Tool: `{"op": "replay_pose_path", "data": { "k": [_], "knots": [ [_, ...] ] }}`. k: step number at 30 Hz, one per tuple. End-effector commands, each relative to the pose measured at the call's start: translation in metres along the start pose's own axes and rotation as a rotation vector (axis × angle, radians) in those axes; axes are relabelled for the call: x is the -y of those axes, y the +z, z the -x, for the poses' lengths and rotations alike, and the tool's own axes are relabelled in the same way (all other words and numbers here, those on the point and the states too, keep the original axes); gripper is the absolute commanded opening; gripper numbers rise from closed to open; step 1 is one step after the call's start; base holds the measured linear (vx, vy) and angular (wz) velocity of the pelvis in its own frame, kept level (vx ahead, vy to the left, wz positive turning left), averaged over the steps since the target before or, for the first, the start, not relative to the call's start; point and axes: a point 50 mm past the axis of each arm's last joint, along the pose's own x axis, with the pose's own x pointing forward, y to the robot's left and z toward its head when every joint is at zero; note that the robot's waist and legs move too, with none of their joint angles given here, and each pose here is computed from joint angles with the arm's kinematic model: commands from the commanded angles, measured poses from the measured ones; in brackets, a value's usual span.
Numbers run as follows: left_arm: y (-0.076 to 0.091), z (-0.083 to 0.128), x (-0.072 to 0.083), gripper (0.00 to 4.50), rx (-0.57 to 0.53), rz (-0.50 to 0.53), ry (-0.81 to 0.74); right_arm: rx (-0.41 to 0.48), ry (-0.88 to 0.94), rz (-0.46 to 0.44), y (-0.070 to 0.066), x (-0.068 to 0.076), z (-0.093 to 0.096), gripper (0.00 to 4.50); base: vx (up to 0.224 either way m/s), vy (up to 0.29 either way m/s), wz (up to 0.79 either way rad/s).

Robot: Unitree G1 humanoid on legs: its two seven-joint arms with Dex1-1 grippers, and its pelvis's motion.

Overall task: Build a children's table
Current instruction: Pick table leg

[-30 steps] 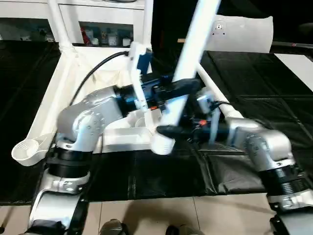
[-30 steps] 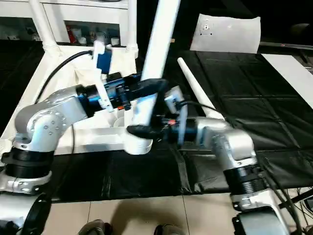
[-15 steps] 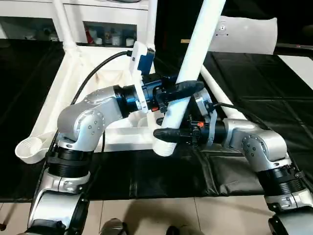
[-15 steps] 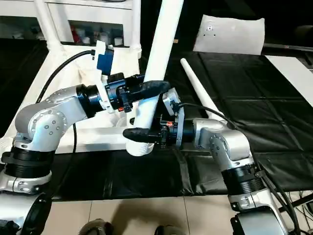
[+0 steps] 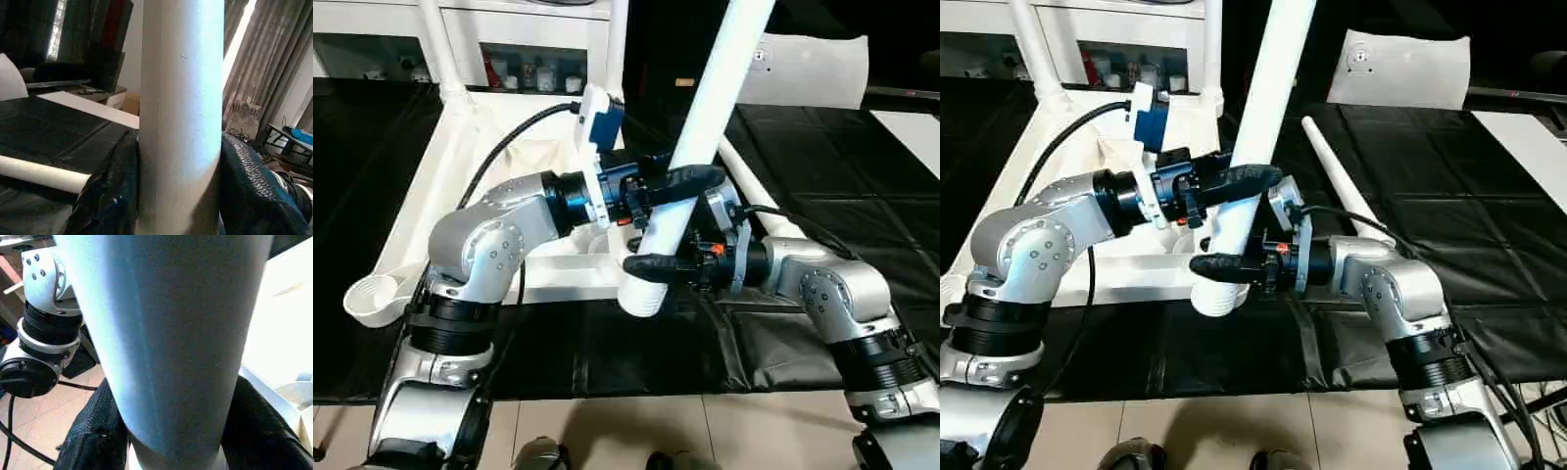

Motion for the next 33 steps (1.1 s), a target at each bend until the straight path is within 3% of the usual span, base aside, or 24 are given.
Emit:
{"op": "replay_pose_path", "data": {
  "k": [1, 7, 9, 13, 15, 18, 20, 24, 25, 28, 29, 31, 33],
  "knots": [
    [0.007, -0.004, 0.002, 1.82, 0.005, -0.031, -0.007, 0.026, 0.021, 0.003, 0.003, -0.002, 0.002, 2.01, 0.000, 0.000, 0.00],
    [0.008, -0.005, 0.000, 1.82, 0.018, -0.013, 0.024, 0.032, 0.017, 0.000, 0.001, -0.004, 0.002, 1.98, 0.000, 0.000, 0.00],
    [0.008, -0.006, 0.002, 2.52, 0.027, -0.007, 0.028, 0.037, 0.011, -0.001, 0.000, -0.004, 0.002, 1.97, 0.000, 0.000, 0.00],
    [0.011, -0.009, 0.009, 2.72, 0.070, 0.047, 0.010, 0.051, -0.010, 0.001, -0.003, -0.004, 0.001, 1.94, 0.000, 0.000, 0.00],
    [0.012, -0.010, 0.013, 2.95, 0.107, 0.088, -0.006, 0.061, -0.023, 0.001, -0.004, -0.004, 0.000, 1.93, 0.000, 0.000, 0.00],
    [0.020, -0.010, 0.016, 3.01, 0.235, 0.180, -0.011, 0.090, -0.047, -0.004, -0.006, -0.003, -0.002, 1.93, 0.000, 0.000, 0.00],
    [0.025, -0.008, 0.015, 3.32, 0.324, 0.205, 0.019, 0.115, -0.075, -0.009, -0.008, -0.002, -0.004, 1.93, 0.000, 0.000, 0.00],
    [0.032, -0.002, 0.010, 3.65, 0.409, 0.186, 0.089, 0.158, -0.137, -0.013, -0.008, 0.001, -0.007, 1.93, 0.000, 0.000, 0.00],
    [0.033, 0.006, 0.002, 3.73, 0.431, 0.158, 0.174, 0.190, -0.199, -0.007, -0.007, 0.005, -0.008, 1.93, 0.000, 0.000, 0.00],
    [0.034, 0.016, -0.006, 3.85, 0.444, 0.136, 0.276, 0.219, -0.258, 0.008, -0.006, 0.008, -0.010, 1.93, 0.000, 0.000, 0.00],
    [0.029, 0.023, -0.014, 3.85, 0.416, 0.118, 0.376, 0.222, -0.293, 0.023, -0.006, 0.009, -0.010, 1.93, 0.000, 0.000, 0.00],
    [0.026, 0.028, -0.020, 4.17, 0.393, 0.106, 0.438, 0.222, -0.312, 0.032, -0.006, 0.010, -0.009, 1.93, 0.000, 0.000, 0.00],
    [0.010, 0.038, -0.031, 4.21, 0.216, -0.007, 0.597, 0.235, -0.346, 0.077, -0.005, 0.009, -0.011, 1.93, 0.000, 0.000, 0.00]
  ]
}}
